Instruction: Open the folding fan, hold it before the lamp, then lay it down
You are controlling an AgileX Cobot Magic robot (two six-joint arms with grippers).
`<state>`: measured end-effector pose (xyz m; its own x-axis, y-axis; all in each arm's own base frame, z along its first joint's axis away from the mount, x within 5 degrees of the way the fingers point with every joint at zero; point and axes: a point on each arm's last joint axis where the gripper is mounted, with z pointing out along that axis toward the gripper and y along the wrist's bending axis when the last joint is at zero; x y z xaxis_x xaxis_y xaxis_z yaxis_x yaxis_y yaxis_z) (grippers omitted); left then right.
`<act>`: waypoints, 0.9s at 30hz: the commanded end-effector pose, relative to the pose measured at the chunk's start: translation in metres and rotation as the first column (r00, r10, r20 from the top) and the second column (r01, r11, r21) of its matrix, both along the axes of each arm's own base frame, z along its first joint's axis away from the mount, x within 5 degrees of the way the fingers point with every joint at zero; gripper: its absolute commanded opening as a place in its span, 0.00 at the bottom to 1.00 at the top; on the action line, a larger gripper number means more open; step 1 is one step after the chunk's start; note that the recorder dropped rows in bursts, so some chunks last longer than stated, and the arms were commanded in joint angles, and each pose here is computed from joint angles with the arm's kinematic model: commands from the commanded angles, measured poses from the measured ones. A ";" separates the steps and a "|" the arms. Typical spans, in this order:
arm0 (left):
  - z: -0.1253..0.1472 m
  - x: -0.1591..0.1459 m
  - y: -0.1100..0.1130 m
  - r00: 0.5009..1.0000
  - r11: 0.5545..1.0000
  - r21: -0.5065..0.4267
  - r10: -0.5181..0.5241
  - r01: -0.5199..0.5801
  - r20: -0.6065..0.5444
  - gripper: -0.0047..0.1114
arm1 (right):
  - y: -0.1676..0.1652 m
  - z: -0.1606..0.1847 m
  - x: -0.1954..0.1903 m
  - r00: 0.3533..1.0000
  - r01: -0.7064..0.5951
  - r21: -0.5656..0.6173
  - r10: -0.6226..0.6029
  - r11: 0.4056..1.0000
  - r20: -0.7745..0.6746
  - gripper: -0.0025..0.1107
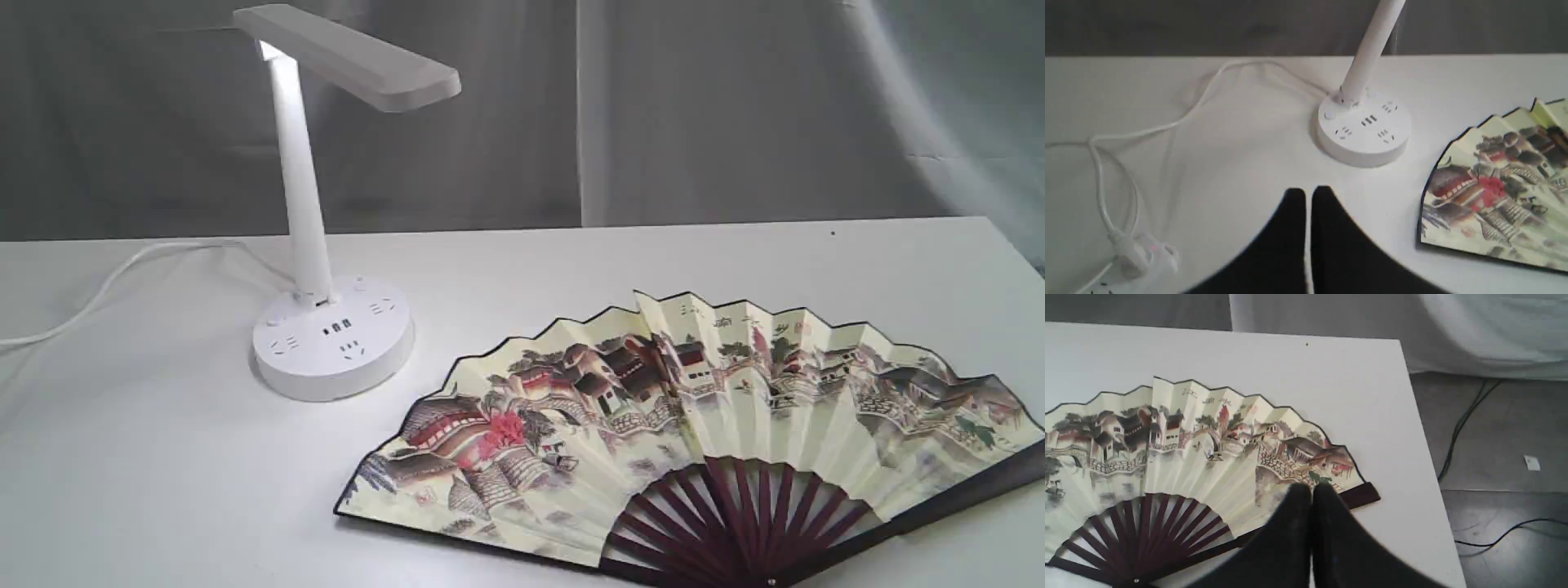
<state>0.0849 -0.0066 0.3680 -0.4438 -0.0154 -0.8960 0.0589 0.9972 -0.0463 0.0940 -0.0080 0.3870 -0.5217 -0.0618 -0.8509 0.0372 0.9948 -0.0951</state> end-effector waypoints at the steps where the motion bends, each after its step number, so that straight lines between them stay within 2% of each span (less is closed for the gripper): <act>1: 0.008 -0.026 -0.001 0.995 1.000 -0.001 0.001 -0.001 0.097 0.04 | 0.000 0.002 -0.026 0.999 0.008 -0.011 -0.008 1.000 0.032 0.02; 12: 0.010 -0.099 -0.003 0.944 1.000 0.010 -0.006 0.003 0.329 0.04 | -0.001 0.007 -0.104 0.962 0.041 -0.042 -0.028 0.998 0.272 0.02; 17: 0.003 -0.133 -0.005 0.908 1.000 0.011 -0.014 0.011 0.419 0.04 | 0.000 -0.006 -0.139 0.956 0.050 -0.033 -0.038 0.998 0.289 0.02; 19: 0.000 -0.137 -0.006 0.910 1.000 0.008 -0.018 0.016 0.413 0.04 | 0.000 -0.012 -0.150 0.959 0.053 -0.028 -0.043 0.998 0.280 0.02; 23: -0.009 -0.139 -0.007 0.949 0.999 0.016 -0.031 0.028 0.314 0.04 | -0.001 -0.021 -0.172 0.944 0.069 -0.026 -0.056 0.997 0.325 0.02; 27: -0.008 -0.138 -0.007 0.945 1.000 0.012 -0.031 0.029 0.326 0.04 | -0.006 -0.019 -0.175 0.938 0.120 -0.060 -0.094 0.991 0.335 0.02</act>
